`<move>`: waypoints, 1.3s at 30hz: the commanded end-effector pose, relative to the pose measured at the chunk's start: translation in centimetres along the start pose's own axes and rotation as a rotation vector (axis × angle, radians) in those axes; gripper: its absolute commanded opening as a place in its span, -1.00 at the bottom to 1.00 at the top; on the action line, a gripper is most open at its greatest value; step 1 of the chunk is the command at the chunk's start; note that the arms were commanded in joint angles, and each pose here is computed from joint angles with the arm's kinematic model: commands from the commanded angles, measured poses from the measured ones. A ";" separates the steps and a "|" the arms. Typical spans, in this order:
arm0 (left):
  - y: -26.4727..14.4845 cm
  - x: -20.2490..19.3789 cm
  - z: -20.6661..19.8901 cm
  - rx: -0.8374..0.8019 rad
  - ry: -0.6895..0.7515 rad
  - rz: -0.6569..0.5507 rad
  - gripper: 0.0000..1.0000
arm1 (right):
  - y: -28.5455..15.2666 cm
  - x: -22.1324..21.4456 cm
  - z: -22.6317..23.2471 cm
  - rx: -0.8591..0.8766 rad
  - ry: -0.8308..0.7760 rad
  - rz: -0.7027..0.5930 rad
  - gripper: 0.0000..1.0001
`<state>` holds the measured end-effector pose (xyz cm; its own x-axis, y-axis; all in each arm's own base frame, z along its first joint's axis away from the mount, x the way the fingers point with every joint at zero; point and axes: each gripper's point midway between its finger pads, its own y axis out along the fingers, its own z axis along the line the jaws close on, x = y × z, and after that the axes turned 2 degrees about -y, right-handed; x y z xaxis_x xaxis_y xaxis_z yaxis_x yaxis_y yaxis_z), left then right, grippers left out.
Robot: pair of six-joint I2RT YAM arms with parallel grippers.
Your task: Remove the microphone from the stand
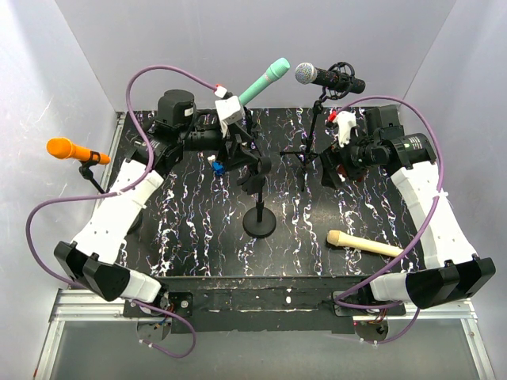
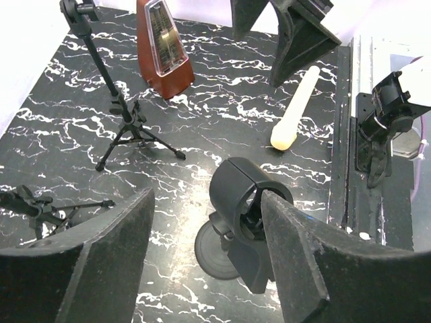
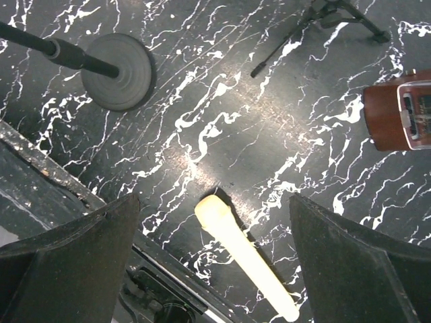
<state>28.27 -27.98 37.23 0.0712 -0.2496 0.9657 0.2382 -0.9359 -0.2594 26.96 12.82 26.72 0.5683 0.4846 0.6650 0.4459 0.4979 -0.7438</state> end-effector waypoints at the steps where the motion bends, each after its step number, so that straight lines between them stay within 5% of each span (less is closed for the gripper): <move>1: 0.5 0.8 -0.4 -0.052 0.019 -0.034 0.23 | -0.1 0.9 -0.9 -0.051 -0.011 -0.030 0.97; 11: 0.3 -0.7 -0.8 -0.100 0.109 0.034 0.05 | 0.4 -0.2 -0.3 -0.023 -0.006 -0.016 0.97; 20: 1.3 -0.1 0.4 -0.054 0.088 0.020 -0.53 | 0.5 0.4 -0.5 -0.024 -0.005 -0.017 0.97; 27: -1.8 0.7 3.1 0.179 0.108 0.066 -1.00 | 0.0 0.6 -0.4 -0.030 -0.009 -0.035 0.97; 39: -13.1 0.7 12.3 0.832 0.100 0.113 -1.00 | -0.1 1.9 -0.1 -0.005 0.000 -0.064 0.97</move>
<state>35.36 -17.23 36.88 0.1334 -0.4156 0.8997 0.7056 -0.5976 -0.3807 27.17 12.71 25.75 0.5879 0.4776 0.6529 0.4435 0.4846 -0.7539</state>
